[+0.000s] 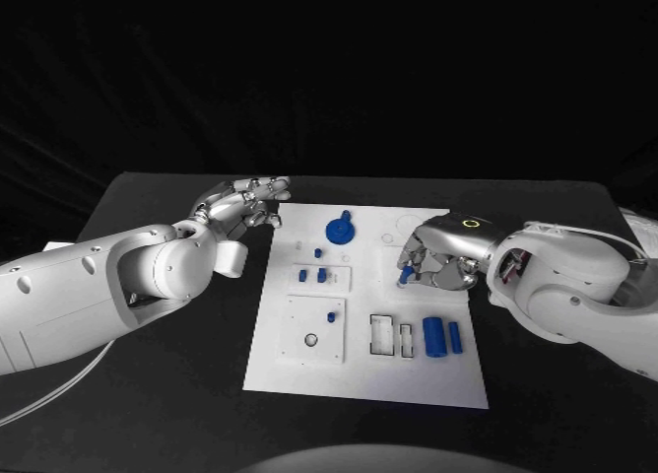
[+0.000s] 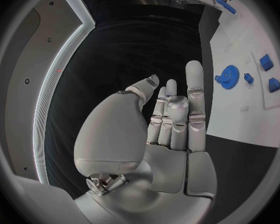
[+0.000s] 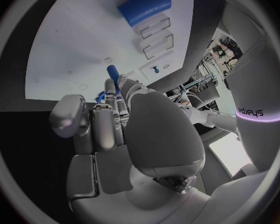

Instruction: Assemble the parts on the task board

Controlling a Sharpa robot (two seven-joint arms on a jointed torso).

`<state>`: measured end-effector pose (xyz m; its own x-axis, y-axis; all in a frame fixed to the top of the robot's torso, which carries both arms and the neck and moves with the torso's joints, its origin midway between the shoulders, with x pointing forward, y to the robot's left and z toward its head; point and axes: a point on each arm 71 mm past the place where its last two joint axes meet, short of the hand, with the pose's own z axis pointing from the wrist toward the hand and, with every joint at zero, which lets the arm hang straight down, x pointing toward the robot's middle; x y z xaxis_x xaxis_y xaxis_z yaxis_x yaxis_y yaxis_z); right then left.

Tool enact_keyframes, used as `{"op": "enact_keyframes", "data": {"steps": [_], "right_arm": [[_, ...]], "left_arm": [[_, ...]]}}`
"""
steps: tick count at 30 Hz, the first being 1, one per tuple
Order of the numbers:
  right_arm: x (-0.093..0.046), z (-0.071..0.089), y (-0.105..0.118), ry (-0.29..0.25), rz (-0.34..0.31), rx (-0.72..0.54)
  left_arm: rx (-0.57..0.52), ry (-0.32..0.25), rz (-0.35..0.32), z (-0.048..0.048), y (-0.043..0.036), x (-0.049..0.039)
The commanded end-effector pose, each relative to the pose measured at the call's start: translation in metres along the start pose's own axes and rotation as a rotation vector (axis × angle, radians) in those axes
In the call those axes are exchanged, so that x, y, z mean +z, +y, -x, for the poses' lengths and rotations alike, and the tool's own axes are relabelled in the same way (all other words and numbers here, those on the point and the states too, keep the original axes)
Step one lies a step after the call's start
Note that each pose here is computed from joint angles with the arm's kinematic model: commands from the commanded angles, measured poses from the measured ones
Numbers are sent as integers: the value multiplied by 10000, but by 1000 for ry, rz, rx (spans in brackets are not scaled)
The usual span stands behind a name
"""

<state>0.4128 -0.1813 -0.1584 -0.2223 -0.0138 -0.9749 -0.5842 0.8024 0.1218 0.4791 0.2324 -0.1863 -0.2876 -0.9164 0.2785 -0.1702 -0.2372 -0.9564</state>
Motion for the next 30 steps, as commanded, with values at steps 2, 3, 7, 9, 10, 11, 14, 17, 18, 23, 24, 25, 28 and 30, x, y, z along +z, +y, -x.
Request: {"op": "enact_keyframes", "data": {"steps": [2,3,7,9,10,11,14,17,18,23,24,25,28,30], "right_arm": [[-20,54,53,7,9,75],[-22,68,77,6,16,85],[-4,104,215,0,59,114],[20,115,308,-3,86,125],[35,118,357,-4,101,129],[51,119,408,-5,116,131],[103,104,565,-7,163,135],[154,61,696,-7,202,129],[175,37,738,-5,214,128],[298,-128,940,8,272,126],[327,-183,997,13,287,129],[343,-213,1027,16,295,130],[401,-313,1122,25,320,135],[432,-373,1173,31,333,137]], "left_arm": [[-4,22,-2,-27,-2,7],[-5,22,-2,-28,-1,8],[-5,25,0,-37,2,12],[-6,26,0,-42,4,15],[-6,27,0,-44,5,17],[-6,27,0,-46,6,19],[-7,29,1,-53,9,25],[-7,30,1,-60,12,31],[-7,31,1,-61,13,33],[-8,32,2,-67,16,39],[-8,34,3,-71,18,42],[-8,34,3,-73,18,43],[-9,36,4,-79,21,46],[-9,37,4,-82,22,48]]}}
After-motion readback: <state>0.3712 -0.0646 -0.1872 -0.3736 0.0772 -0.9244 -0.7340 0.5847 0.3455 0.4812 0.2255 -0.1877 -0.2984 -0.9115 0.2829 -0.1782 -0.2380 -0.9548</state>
